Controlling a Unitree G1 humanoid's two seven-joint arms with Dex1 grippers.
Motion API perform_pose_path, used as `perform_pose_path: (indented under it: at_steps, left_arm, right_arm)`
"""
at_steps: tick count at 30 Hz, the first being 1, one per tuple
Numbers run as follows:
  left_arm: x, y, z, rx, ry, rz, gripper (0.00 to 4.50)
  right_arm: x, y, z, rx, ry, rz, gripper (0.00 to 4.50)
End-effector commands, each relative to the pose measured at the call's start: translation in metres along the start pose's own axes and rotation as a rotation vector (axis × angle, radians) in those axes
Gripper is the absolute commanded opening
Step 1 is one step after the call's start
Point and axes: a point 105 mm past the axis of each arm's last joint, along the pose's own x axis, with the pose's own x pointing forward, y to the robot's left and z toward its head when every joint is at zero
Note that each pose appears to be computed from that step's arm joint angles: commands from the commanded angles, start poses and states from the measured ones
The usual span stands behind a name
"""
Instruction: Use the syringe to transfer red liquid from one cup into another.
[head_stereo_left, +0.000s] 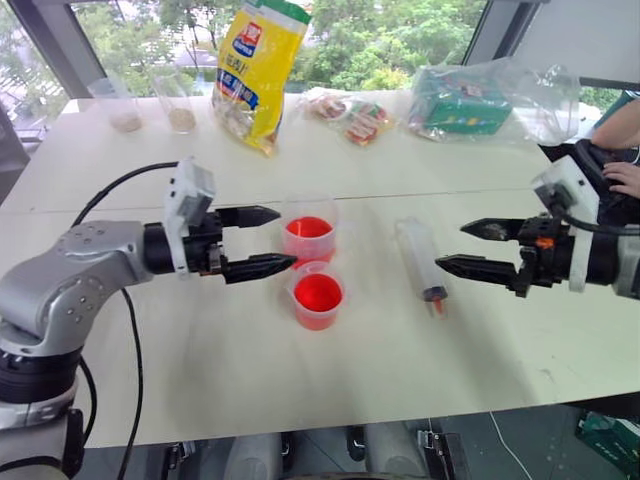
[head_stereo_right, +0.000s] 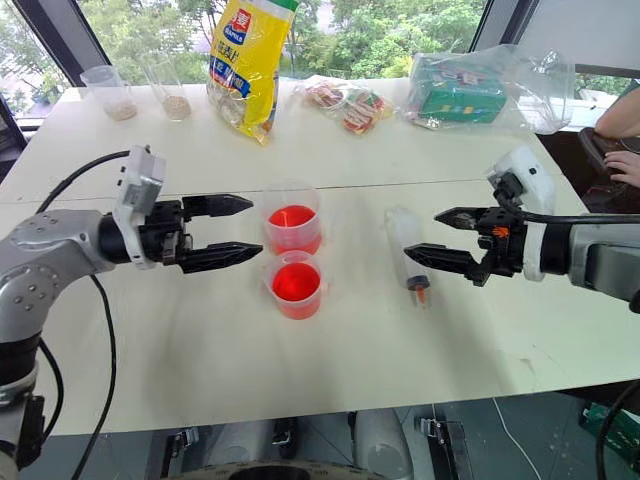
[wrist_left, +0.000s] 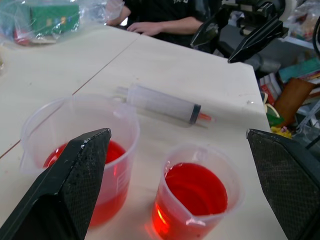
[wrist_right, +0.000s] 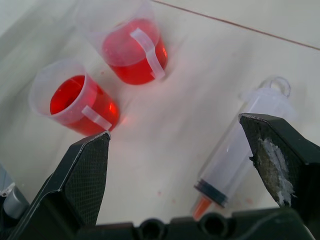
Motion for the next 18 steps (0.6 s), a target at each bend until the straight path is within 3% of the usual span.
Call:
perform_pose_path:
  at_steps: [1, 8, 18]
  left_arm:
    - [-0.008, -0.003, 0.012, 0.043, -0.011, 0.006, 4.50]
    - [-0.013, -0.001, 0.024, 0.049, -0.036, 0.021, 4.50]
    - [-0.012, 0.002, 0.020, 0.050, -0.016, 0.036, 4.50]
  right_arm:
    - [-0.002, 0.005, 0.007, -0.025, -0.024, 0.014, 4.47]
    - [0.007, 0.009, 0.010, -0.017, -0.039, 0.024, 4.47]
    - [0.018, 0.007, 0.007, 0.018, 0.003, -0.009, 4.47]
